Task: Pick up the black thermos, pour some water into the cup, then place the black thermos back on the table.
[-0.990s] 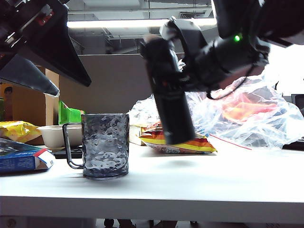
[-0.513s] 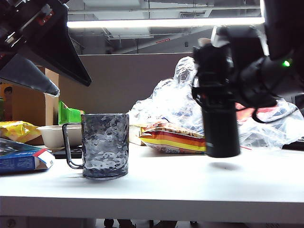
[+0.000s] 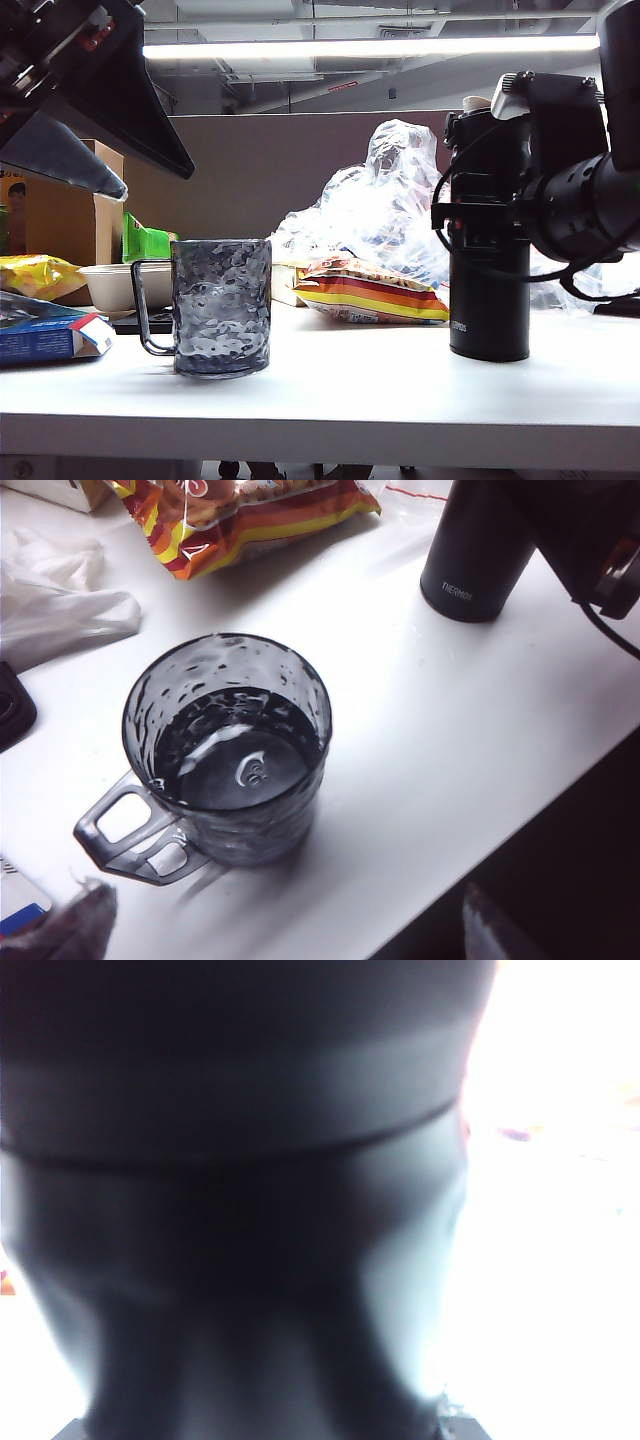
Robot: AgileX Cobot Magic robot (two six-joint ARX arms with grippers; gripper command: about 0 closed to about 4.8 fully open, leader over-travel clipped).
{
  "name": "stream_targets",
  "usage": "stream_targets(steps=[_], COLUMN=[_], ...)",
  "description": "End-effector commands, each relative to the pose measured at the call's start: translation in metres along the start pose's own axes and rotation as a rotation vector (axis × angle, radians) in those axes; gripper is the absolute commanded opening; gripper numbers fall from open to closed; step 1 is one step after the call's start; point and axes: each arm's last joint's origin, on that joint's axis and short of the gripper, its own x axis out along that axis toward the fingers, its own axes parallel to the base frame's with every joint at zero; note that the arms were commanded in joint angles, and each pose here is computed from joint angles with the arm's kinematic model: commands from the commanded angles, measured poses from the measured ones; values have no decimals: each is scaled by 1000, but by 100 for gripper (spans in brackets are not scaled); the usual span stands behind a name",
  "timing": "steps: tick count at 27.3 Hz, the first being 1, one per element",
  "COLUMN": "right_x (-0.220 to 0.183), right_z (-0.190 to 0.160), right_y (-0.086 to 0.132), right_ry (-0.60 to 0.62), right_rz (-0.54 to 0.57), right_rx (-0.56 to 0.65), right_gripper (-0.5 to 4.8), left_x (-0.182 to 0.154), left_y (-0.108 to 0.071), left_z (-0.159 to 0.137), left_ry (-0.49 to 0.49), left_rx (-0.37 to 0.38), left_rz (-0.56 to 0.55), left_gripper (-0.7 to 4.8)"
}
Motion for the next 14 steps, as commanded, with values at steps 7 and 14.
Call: stream_targets(steps=[7, 14], right_x=[0, -2], right_z=[-1, 5], right_y=[1, 2], right_ry=[-3, -48], right_rz=[17, 25], right_rx=[5, 12], right_gripper=[287, 479], left_x=[-1, -1], left_y=[0, 0], left_z=[2, 3], left_ry=[-19, -22], left_rx=[2, 2], left_rz=[-3, -3], left_gripper=[479, 479])
